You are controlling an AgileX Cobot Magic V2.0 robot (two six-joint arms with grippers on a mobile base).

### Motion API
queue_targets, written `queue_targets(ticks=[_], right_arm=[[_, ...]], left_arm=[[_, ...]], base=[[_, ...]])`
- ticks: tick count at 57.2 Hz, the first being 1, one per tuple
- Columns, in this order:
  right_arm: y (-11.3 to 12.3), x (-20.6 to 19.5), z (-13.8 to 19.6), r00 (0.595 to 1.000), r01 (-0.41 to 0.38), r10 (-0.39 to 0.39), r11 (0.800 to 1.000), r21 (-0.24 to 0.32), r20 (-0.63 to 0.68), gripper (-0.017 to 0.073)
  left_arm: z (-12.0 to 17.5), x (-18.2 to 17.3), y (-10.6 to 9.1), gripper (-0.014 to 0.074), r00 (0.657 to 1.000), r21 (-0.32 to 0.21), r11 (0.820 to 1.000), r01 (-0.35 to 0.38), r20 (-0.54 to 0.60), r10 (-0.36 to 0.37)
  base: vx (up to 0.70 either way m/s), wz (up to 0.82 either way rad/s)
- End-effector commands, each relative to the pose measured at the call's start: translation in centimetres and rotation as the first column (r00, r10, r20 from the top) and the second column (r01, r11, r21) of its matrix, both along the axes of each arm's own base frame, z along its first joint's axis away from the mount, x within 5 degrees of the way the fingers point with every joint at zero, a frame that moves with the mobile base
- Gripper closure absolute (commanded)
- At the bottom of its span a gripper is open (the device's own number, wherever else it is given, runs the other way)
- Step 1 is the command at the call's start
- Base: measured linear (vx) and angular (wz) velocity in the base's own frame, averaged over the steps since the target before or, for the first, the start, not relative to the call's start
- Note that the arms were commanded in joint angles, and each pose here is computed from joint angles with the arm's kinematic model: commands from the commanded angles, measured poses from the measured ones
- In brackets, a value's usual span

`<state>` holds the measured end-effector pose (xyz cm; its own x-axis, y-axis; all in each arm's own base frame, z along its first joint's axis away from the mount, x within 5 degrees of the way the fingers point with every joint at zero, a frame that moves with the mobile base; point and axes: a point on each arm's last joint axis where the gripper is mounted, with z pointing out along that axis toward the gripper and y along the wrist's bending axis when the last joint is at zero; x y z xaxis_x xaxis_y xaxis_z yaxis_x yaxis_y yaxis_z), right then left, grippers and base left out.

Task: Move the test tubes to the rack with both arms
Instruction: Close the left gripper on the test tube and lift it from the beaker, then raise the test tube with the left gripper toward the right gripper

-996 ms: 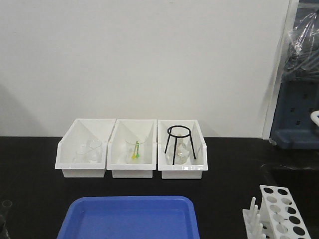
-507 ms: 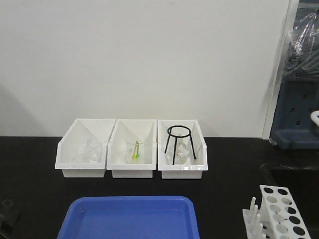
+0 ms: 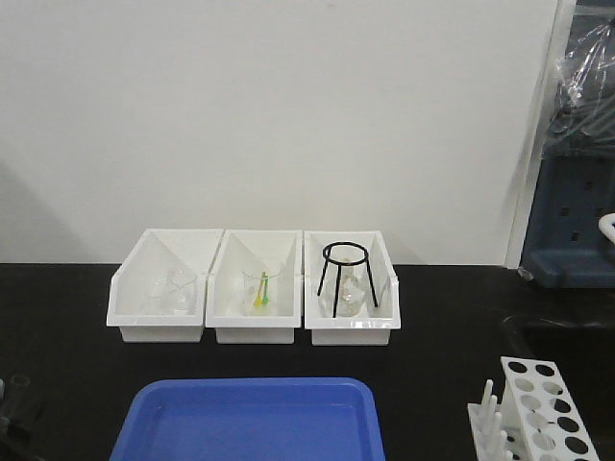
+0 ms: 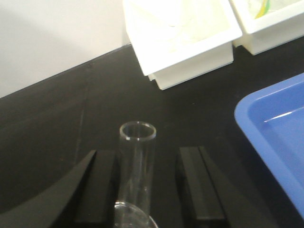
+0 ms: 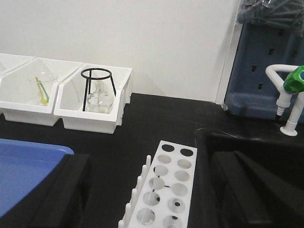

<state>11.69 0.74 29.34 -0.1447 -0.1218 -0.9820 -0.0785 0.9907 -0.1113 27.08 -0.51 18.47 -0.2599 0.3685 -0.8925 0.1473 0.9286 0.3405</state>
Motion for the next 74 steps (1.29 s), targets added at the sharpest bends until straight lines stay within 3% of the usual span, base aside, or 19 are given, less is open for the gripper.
queue_targets(ticks=[1,25,33,42,58,74], right_arm=[[0.1,0.2,1.7,0.995,-0.005,0.004,1.0,0.005,0.1,-0.0012],[0.0,0.2,1.5,0.997,-0.003,0.003,1.0,0.0,0.079,-0.0012],[0.0,0.2,1.3,0.999,-0.001,0.001,1.0,-0.001,0.053,-0.0012],[0.0,0.2,1.2,0.999,-0.001,0.001,1.0,-0.002,0.047,-0.0012],[0.0,0.2,1.2,0.999,-0.001,0.001,1.0,-0.002,0.05,-0.0012],[0.0,0.2,1.3,0.999,-0.001,0.001,1.0,-0.006,0.052,-0.0012]], left_arm=[[2.3,0.6,0.2,0.0172,0.987,-0.02,0.999,-0.029,0.16,0.032],[2.8,0.8,0.1,0.0137,0.979,-0.016,1.0,-0.018,0.202,0.021],[3.1,2.3,-0.2,0.0137,0.978,0.01,1.0,0.021,0.208,-0.023],[2.7,3.0,-0.2,0.0137,0.989,-0.02,1.0,0.014,0.15,-0.011],[2.2,2.9,-0.1,0.0137,0.995,0.048,0.999,0.021,0.096,-0.025],[1.9,2.8,0.4,0.0137,0.997,0.009,0.999,-0.042,0.063,0.042]], base=[[0.0,0.0],[0.0,0.0],[0.0,0.0],[0.0,0.0],[0.0,0.0],[0.0,0.0]])
